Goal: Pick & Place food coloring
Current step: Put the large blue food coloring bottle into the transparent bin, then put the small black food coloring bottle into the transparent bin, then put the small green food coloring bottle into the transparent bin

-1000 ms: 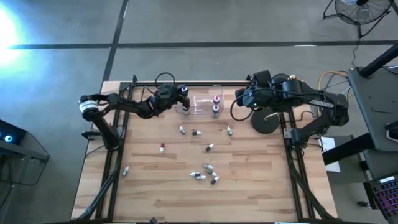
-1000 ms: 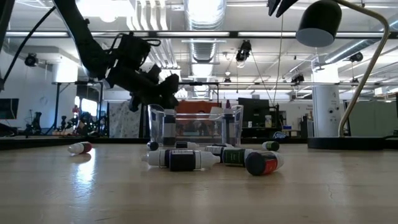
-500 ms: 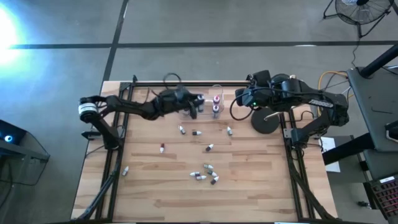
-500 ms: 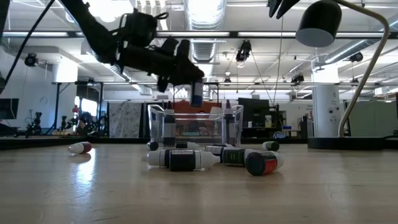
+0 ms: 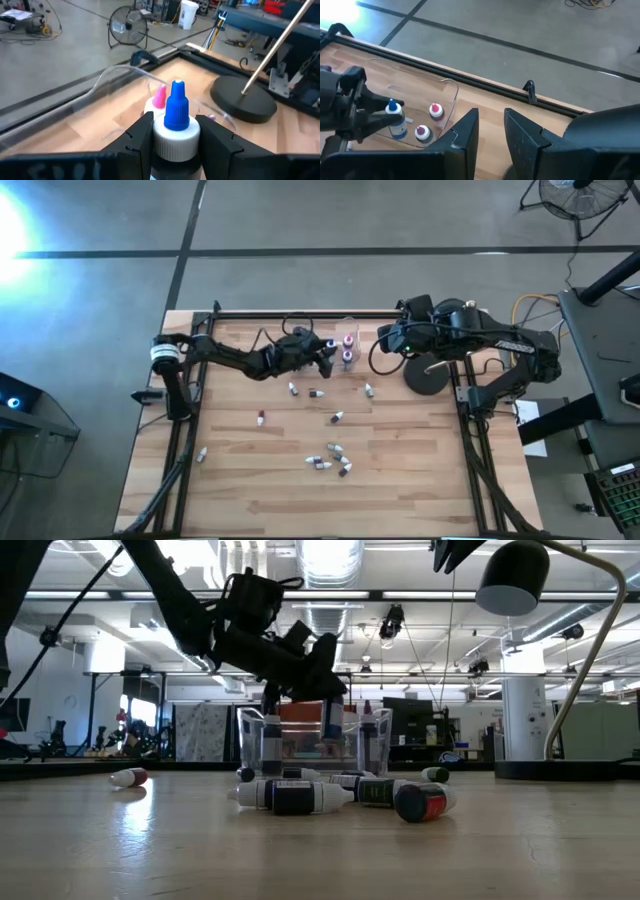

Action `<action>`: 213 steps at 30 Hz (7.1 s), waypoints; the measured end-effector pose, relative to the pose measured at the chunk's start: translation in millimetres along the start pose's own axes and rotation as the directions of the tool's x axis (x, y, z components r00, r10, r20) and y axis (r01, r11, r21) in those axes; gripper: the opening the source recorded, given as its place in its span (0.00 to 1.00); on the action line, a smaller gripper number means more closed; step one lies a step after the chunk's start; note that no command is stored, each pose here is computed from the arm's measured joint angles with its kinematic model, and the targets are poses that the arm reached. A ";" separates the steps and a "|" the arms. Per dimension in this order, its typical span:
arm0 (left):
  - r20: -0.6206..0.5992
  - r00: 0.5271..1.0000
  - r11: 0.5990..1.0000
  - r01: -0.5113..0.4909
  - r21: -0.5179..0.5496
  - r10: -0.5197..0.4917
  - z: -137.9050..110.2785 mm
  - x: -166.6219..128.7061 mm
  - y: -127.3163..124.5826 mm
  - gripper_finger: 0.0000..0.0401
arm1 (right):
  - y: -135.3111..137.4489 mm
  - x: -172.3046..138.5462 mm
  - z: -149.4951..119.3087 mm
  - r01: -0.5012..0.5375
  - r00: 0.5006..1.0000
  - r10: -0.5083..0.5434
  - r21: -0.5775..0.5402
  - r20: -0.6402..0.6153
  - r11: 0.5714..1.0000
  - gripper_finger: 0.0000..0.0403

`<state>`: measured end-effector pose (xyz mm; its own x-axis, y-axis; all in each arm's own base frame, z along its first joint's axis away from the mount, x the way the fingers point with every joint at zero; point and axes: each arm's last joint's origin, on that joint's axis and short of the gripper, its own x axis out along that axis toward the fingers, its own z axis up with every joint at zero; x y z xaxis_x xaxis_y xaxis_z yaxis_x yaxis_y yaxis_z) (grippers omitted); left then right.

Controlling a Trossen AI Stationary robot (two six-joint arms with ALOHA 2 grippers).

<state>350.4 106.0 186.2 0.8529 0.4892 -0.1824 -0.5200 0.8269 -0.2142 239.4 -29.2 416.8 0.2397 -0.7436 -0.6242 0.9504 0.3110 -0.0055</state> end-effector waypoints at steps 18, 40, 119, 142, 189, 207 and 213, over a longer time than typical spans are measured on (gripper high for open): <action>-0.099 0.994 0.999 -0.035 0.034 0.038 -15.5 0.6 -0.2 0.29 | -0.6 0.3 -0.3 0.006 1.000 -0.006 -0.038 -0.002 0.999 0.21; -0.124 0.991 0.998 -0.036 0.043 0.041 -16.4 -0.9 -0.5 0.30 | -0.5 2.7 -1.5 0.016 1.000 -0.016 -0.062 -0.002 0.998 0.20; -0.965 -0.161 0.842 -0.473 0.259 0.207 -50.3 -261.4 -75.4 0.30 | 45.6 -5.7 -160.8 -0.530 0.770 0.263 -0.353 -0.581 0.772 0.38; -0.898 -0.215 0.699 -0.567 0.435 0.384 -132.4 -281.0 -85.2 0.30 | 47.7 -4.7 -158.8 -0.481 0.832 0.281 -0.369 -0.479 0.795 0.33; -0.104 0.949 0.927 -0.314 -0.206 0.299 71.2 -156.1 -65.6 0.09 | 50.4 -8.5 -146.7 -0.412 0.892 0.304 -0.326 -0.335 0.851 0.31; -0.329 0.921 0.941 -0.280 -0.190 0.208 79.3 -63.3 19.4 0.38 | 50.6 -9.4 -144.7 -0.408 0.892 0.307 -0.297 -0.332 0.863 0.32; -0.387 0.908 0.984 -0.180 -0.010 0.162 96.6 -99.5 -7.1 0.45 | 50.0 -3.6 -145.6 -0.416 0.885 0.293 -0.332 -0.362 0.846 0.32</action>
<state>273.7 78.3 298.6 0.6722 0.4704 -0.5718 -0.6651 0.7229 -0.1871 257.2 75.2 305.0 0.4190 -0.3530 -0.8366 0.6388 0.7693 -0.0047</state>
